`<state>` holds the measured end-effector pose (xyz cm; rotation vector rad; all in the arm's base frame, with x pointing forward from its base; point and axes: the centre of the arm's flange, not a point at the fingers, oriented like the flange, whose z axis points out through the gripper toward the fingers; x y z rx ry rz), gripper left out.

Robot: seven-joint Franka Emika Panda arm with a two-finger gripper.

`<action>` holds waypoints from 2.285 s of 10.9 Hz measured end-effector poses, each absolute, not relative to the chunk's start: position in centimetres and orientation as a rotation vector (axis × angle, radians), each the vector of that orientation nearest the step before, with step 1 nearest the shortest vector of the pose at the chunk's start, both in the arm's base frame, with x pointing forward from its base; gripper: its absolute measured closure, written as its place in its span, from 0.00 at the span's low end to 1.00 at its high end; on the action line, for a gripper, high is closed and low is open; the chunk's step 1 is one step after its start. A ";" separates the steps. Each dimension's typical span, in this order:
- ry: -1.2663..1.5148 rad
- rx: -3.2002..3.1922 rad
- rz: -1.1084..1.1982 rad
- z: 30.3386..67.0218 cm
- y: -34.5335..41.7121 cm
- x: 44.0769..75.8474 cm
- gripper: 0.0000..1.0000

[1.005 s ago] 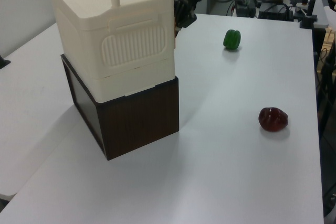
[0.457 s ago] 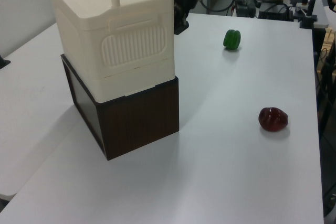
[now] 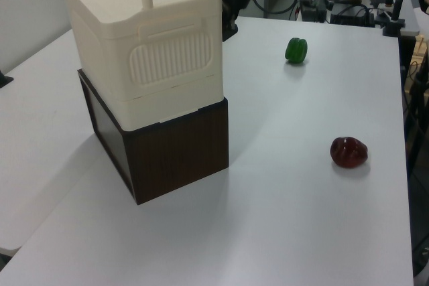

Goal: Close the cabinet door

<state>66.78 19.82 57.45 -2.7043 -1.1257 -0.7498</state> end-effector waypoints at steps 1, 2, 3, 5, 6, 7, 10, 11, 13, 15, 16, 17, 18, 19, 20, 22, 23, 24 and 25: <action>-1.121 -2.706 -0.750 57.5 19.8 66.8 0.99; -1.117 -2.709 -0.750 57.4 19.6 66.9 0.99; -1.105 -2.718 -0.739 57.1 19.1 67.0 0.99; -1.033 -2.764 -0.611 54.9 16.0 67.2 0.99; -0.903 -2.804 -0.538 54.3 13.2 67.4 0.99; -0.759 -2.845 -0.467 54.4 9.9 67.3 0.99; -0.402 -2.912 -0.209 56.6 1.6 64.3 0.96; -0.264 -2.939 -0.151 57.3 -0.6 63.2 0.93; 0.003 -2.969 -0.104 58.1 -4.6 62.0 0.87; 0.177 -3.016 -0.061 59.4 -7.6 60.5 0.59; 0.203 -3.056 -0.002 59.9 -8.3 59.4 0.44; 0.207 -3.105 0.047 60.1 -8.5 58.7 0.28; 0.204 -3.139 0.071 60.1 -8.4 58.4 0.15; 0.201 -3.155 0.078 60.0 -8.1 58.5 0.01; 0.199 -3.160 0.082 59.9 -8.0 58.5 0.00; 0.199 -3.162 0.085 59.8 -8.0 58.5 0.00; 0.200 -3.162 0.085 59.8 -8.0 58.5 0.00; 0.203 -3.162 0.085 59.9 -8.1 58.5 0.00; 0.207 -3.162 0.084 59.9 -8.2 58.4 0.00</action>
